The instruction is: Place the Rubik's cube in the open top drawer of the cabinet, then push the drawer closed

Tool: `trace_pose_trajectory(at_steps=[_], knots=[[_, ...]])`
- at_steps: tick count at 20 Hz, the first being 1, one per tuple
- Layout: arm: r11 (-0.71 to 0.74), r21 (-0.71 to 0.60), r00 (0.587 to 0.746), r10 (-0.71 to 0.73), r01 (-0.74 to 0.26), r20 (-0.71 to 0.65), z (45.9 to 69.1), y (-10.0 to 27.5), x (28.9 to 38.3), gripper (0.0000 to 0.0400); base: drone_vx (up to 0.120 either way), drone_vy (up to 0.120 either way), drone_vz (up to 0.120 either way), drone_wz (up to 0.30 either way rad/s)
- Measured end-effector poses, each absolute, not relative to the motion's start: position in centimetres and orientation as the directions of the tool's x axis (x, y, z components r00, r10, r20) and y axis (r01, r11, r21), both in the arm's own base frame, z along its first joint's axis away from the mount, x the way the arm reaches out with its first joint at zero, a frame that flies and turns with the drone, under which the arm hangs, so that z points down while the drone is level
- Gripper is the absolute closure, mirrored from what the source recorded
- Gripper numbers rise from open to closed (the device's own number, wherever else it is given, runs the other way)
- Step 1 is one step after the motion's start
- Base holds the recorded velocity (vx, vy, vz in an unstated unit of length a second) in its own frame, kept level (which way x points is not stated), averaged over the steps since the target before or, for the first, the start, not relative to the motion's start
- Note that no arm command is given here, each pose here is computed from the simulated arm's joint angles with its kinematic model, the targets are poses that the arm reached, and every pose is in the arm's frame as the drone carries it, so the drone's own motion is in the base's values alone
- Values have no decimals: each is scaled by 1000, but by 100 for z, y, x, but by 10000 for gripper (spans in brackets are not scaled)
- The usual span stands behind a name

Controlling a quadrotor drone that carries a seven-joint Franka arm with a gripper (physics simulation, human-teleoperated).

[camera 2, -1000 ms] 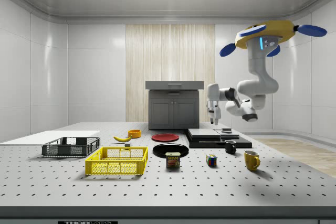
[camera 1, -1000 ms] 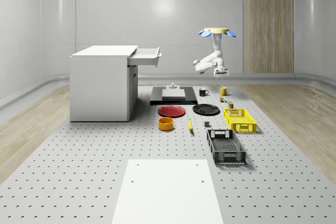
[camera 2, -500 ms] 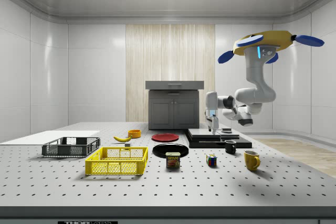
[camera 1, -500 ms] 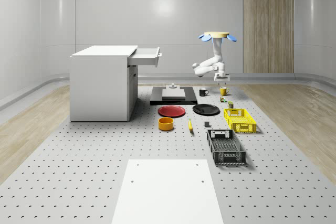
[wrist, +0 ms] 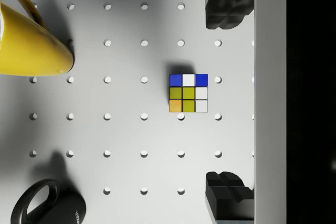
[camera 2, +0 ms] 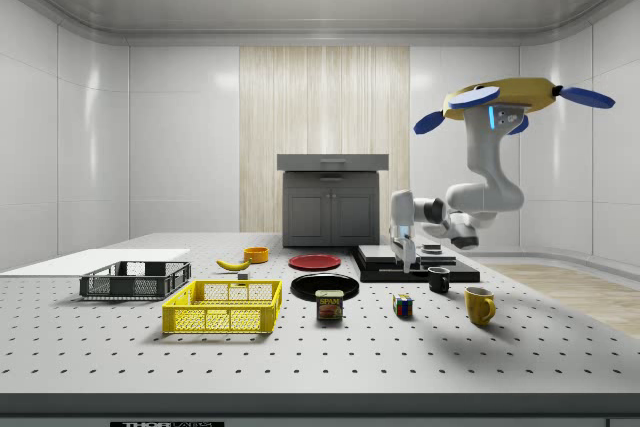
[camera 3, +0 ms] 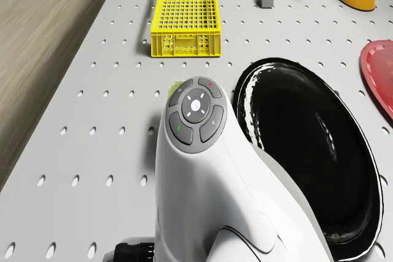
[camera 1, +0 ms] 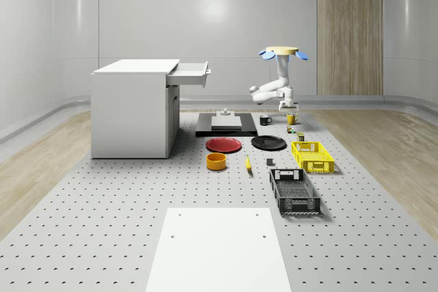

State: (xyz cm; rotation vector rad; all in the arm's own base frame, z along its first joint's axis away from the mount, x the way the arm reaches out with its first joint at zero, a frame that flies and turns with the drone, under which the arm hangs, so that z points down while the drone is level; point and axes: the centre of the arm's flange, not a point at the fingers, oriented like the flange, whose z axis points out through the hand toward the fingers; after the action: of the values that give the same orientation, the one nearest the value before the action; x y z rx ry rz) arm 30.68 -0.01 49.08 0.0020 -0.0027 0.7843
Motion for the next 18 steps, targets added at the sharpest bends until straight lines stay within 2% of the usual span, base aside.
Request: trace_pose_trajectory(at_steps=[13,17,18], knots=[[708,0,708,706,-706,2,4907,-1,3068,0,0,0,-120,0],[708,0,708,707,-707,2,4907,-1,3068,0,30,0,-120,0],[708,0,708,707,-707,2,4908,-1,3068,0,0,0,0,0]])
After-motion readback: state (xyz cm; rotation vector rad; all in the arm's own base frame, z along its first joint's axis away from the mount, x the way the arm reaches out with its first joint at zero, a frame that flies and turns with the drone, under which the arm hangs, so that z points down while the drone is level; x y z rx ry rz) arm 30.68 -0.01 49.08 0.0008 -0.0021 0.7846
